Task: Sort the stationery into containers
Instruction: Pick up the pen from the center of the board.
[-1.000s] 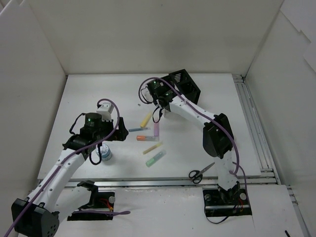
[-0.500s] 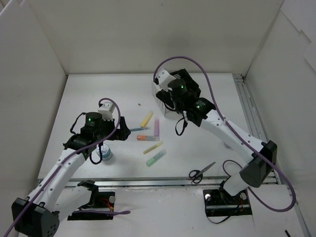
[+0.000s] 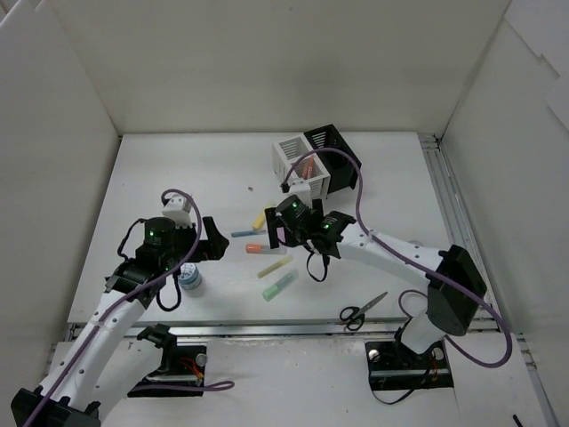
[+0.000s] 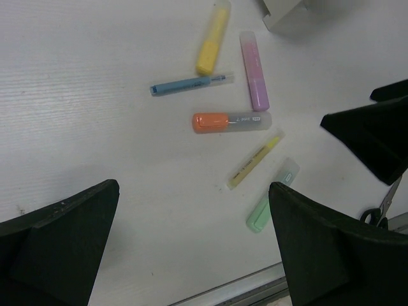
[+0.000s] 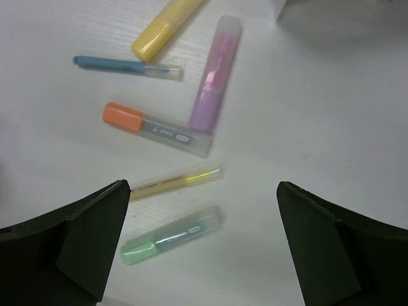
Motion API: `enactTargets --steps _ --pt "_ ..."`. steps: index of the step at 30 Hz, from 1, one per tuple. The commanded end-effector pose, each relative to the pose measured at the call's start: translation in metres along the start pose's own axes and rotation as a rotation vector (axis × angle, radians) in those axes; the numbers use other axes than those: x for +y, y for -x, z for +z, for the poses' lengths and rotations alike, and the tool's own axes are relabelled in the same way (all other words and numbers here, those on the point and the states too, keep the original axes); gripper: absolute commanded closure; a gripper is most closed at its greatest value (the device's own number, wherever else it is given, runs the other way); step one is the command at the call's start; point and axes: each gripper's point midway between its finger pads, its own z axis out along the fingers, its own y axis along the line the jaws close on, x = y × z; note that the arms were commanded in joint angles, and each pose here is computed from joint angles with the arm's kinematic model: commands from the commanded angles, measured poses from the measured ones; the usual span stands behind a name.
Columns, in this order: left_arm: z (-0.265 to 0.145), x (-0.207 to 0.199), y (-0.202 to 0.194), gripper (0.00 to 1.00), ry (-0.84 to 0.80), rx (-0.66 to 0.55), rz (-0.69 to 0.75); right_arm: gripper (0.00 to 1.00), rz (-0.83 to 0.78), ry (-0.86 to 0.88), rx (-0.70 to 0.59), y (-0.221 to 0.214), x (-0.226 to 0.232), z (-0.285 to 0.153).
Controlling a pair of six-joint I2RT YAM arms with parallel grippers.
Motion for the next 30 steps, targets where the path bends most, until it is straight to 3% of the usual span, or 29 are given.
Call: enactTargets --steps 1,8,15,24,30 --pt "-0.006 -0.001 0.012 0.00 0.017 -0.062 -0.044 0.02 0.220 0.004 0.026 -0.012 0.023 0.009" --pt "0.002 0.001 -0.004 0.01 0.005 -0.026 -0.040 0.03 0.271 -0.042 0.104 -0.050 0.041 0.035" --pt "0.005 -0.007 -0.008 0.01 -0.040 -0.009 -0.023 0.11 0.219 -0.009 0.180 -0.072 0.075 0.056" --pt "0.012 -0.013 -0.016 0.00 -0.069 0.039 0.009 0.28 0.234 -0.044 0.192 -0.086 0.071 0.061" --pt "0.007 -0.023 -0.011 0.00 -0.110 0.023 0.026 0.30 0.249 -0.078 0.203 -0.086 0.057 0.071"
